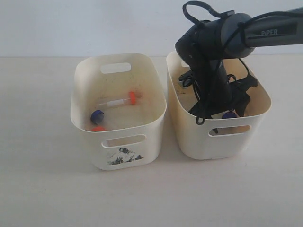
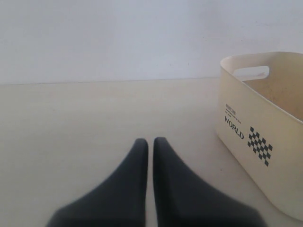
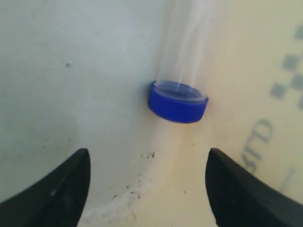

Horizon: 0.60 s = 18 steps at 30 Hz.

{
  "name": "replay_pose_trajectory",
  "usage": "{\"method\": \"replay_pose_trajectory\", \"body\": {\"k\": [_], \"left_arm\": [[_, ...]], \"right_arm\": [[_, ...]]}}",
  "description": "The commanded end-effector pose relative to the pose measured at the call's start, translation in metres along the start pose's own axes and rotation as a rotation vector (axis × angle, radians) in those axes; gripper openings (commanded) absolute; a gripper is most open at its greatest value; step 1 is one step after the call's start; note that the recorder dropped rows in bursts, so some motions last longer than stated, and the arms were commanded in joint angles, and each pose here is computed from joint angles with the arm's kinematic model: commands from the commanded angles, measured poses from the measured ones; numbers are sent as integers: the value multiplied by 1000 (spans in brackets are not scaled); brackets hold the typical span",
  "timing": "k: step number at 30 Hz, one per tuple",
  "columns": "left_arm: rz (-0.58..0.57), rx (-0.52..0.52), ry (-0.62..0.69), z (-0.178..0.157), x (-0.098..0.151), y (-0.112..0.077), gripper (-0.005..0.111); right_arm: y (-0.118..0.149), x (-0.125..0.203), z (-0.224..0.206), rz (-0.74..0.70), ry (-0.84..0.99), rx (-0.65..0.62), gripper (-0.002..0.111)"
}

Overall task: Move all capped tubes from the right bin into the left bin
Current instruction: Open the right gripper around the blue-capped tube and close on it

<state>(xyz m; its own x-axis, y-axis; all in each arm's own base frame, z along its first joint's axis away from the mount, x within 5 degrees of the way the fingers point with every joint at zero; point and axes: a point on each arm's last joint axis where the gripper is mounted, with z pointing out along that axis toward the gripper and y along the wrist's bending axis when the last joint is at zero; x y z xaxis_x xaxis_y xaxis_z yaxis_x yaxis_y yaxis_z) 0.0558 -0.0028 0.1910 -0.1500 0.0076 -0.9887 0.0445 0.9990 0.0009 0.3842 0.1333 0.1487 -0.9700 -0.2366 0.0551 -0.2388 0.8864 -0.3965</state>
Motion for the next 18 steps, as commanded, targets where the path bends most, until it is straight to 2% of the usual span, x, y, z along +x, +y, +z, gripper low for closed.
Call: {"method": "replay_pose_trajectory", "body": {"k": [1, 18], "left_arm": [[-7, -1, -13, 0, -2, 0, 4], [-7, -1, -13, 0, -2, 0, 4]], "right_arm": [[-5, -4, -2, -10, -54, 37, 66], [6, -18, 21, -22, -124, 47, 66]]}}
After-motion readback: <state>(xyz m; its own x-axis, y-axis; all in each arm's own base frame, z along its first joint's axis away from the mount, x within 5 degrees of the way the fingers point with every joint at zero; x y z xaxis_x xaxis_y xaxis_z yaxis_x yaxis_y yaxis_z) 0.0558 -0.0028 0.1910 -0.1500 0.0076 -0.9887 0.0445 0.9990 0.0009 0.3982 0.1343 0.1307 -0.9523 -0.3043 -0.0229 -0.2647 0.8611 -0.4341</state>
